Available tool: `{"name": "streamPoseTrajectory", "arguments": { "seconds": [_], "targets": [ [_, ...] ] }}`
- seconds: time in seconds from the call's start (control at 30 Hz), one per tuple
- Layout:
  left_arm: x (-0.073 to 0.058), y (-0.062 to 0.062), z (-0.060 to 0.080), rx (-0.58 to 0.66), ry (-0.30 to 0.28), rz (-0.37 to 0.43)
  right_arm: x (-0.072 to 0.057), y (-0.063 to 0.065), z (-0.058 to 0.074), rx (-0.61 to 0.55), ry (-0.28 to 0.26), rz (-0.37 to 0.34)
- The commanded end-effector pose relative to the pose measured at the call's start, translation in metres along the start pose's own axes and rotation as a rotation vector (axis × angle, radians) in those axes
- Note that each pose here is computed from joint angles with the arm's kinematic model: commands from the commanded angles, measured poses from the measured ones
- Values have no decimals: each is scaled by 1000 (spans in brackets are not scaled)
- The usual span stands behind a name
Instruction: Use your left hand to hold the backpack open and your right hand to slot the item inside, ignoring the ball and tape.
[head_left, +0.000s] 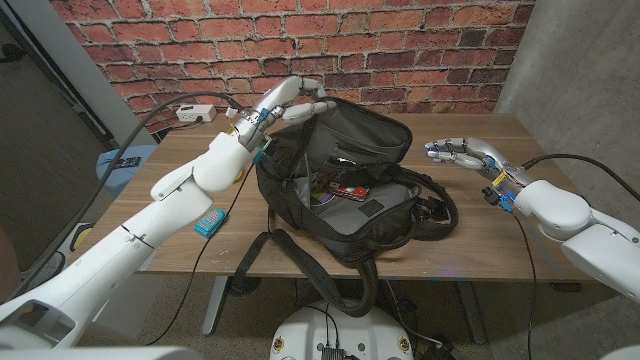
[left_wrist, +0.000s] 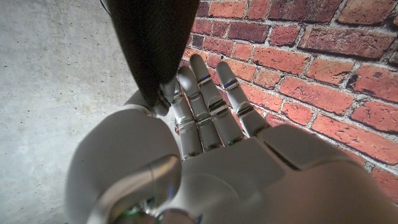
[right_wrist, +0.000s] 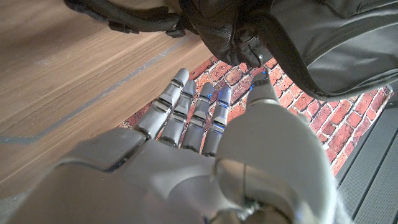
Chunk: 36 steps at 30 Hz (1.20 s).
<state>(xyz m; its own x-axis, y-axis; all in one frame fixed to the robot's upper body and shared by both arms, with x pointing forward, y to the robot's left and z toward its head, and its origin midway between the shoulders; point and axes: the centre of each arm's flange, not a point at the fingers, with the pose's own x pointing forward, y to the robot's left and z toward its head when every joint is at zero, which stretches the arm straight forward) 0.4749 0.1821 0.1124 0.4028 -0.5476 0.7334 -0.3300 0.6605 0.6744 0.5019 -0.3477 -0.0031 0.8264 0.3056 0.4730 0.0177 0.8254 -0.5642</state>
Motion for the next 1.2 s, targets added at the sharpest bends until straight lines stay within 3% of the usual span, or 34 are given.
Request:
{"name": "streamPoseTrajectory", "arguments": {
  "seconds": [0.03,0.73,1.2],
  "targets": [
    [2,-1,2,-91,8,-25,18,-5,-5,56,-46,-21],
    [10,-20,-4,-358,42,-124,38,-10,-16,125,-78,-75],
    [14,-37,-4,-435,57,-211,47,-10,-24,169,-82,-122]
  ]
}}
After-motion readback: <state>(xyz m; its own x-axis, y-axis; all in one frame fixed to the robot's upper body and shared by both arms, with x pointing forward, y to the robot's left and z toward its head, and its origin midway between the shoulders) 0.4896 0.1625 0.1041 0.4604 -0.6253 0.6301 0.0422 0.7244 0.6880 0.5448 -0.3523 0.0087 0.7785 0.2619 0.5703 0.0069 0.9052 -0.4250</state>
